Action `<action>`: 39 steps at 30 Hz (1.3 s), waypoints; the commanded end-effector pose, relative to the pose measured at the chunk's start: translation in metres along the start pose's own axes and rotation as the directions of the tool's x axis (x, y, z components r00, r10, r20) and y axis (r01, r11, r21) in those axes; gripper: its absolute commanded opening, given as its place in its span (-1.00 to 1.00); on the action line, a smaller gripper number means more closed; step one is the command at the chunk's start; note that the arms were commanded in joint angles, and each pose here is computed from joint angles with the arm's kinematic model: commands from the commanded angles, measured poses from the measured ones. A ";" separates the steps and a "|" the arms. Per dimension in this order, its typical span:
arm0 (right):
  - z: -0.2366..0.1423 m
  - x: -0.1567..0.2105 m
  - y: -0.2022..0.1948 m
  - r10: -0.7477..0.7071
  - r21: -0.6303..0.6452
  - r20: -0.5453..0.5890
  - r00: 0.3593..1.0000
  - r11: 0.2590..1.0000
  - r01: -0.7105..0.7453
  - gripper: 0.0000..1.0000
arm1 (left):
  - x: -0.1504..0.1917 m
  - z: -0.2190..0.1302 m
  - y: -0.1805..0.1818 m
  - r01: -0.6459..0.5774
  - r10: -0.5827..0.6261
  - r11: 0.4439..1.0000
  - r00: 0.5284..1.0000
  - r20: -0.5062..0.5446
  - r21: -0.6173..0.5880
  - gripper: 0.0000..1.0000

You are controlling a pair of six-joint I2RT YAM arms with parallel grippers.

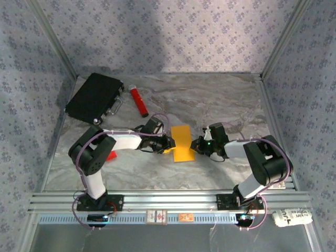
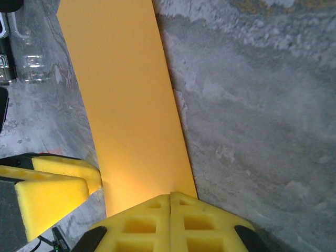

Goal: Fold a paper plane with a square sheet of paper (pick it up from the middle)
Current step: Third fold the triangle at the center of the table.

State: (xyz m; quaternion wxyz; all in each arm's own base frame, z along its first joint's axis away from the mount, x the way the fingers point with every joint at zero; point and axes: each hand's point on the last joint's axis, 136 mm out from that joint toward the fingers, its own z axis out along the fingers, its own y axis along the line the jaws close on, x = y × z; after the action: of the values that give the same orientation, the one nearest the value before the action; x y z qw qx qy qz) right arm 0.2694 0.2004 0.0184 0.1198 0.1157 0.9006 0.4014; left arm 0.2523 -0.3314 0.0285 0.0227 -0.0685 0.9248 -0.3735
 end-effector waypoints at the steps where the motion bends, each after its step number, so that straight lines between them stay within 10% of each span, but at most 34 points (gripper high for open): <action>1: -0.002 0.026 -0.041 0.100 0.140 -0.050 0.994 0.986 -0.092 -0.88 | 0.004 0.008 -0.007 -0.006 0.006 1.000 1.000 -0.026 0.021 -0.37; 39: -0.008 0.024 -0.033 0.093 0.101 -0.032 0.995 0.991 -0.089 -0.87 | -0.002 0.010 -0.025 -0.001 0.001 0.992 1.000 -0.005 0.123 -0.56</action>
State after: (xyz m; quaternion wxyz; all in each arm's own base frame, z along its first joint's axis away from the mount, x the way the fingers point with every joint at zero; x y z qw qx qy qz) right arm 0.2641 0.1956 0.0188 0.1231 0.1223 0.9002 0.3994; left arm 0.2570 -0.3463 0.0314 0.0196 -0.0751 0.9110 -0.4049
